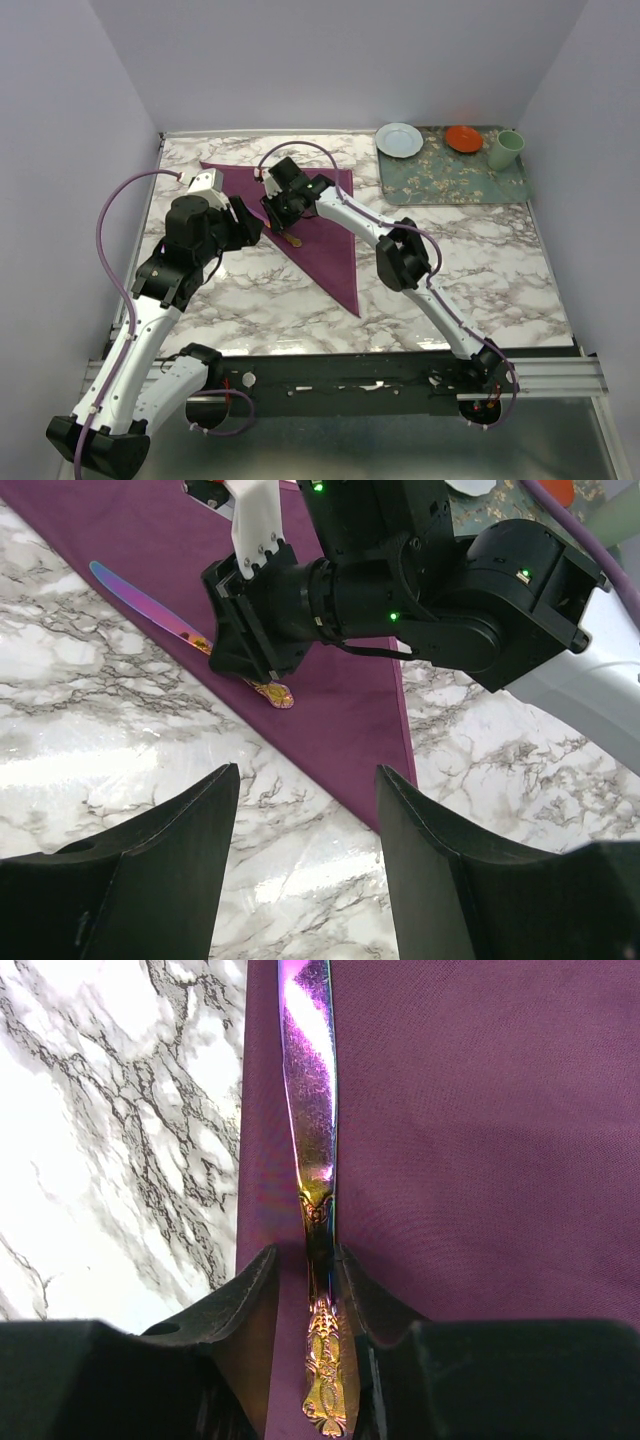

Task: Fold the napkin, place the utensils inside, and roll it up
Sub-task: Place the utensil onto the napkin

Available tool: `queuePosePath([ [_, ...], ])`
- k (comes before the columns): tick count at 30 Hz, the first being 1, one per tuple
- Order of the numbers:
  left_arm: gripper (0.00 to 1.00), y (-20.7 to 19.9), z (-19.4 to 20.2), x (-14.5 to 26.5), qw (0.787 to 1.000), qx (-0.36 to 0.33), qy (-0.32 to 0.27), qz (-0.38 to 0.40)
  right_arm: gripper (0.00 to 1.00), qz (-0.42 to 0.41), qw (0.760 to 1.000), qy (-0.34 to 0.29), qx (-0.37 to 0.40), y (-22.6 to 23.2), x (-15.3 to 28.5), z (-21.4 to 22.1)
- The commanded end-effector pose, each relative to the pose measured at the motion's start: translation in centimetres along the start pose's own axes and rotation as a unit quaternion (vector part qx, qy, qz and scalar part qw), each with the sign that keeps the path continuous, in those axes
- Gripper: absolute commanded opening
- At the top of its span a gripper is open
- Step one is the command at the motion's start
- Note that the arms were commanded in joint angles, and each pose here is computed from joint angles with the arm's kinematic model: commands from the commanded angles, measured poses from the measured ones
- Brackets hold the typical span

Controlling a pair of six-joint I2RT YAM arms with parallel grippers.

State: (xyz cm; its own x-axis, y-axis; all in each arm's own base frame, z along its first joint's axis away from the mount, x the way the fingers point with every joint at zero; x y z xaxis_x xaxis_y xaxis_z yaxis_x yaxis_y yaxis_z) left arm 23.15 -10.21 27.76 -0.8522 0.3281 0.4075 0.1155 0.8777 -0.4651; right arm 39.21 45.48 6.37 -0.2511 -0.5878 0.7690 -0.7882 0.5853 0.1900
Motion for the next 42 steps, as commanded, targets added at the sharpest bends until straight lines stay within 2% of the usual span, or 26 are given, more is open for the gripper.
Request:
queuePosePath([
  [1,0.66,0.1,0.3,0.2,1.000,0.004,0.001,0.003,0.38,0.039,0.999,0.037,0.007,-1.2,0.1,1.8],
  [12,0.66,0.0,0.2,0.2,1.000,0.006,0.001,0.006,0.42,0.057,0.998,0.028,0.025,-1.4,0.7,0.9],
  [19,0.66,0.1,0.3,0.1,1.000,0.009,0.002,0.006,0.43,0.058,0.997,0.045,0.017,-1.4,0.0,2.1],
  [22,0.66,0.1,0.2,0.2,1.000,0.008,0.001,0.006,0.38,0.059,0.997,0.045,0.008,-1.2,0.0,2.1],
  [26,0.66,0.1,0.1,0.4,1.000,0.007,-0.002,0.006,0.26,0.059,0.997,0.043,-0.009,-1.1,-0.1,2.1],
  [34,0.66,0.1,0.1,0.6,1.000,0.008,-0.003,0.006,0.19,0.069,0.997,0.033,-0.027,-1.0,0.5,1.5],
  [35,0.66,0.1,0.1,0.6,1.000,0.008,-0.003,0.006,0.16,0.067,0.997,0.030,-0.033,-0.9,0.7,1.4],
  [42,0.66,-0.1,0.0,0.7,1.000,0.008,-0.005,0.011,0.12,0.033,0.998,0.015,-0.054,0.4,1.3,0.4],
])
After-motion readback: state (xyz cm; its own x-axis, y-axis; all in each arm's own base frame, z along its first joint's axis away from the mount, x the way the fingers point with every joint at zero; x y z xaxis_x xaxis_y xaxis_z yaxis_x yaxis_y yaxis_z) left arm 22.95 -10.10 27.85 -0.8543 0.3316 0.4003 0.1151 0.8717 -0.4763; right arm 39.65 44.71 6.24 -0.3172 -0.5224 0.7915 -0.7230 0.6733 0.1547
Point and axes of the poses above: each gripper's point midway between its finger pads, its own x axis back along the fingers, its own y axis along the line the jaws close on, z = x × y, the point moved 4 cm from there along x, back along the fingers, and after that the axes turned 3 degrees about x, right-handed, at the moved point
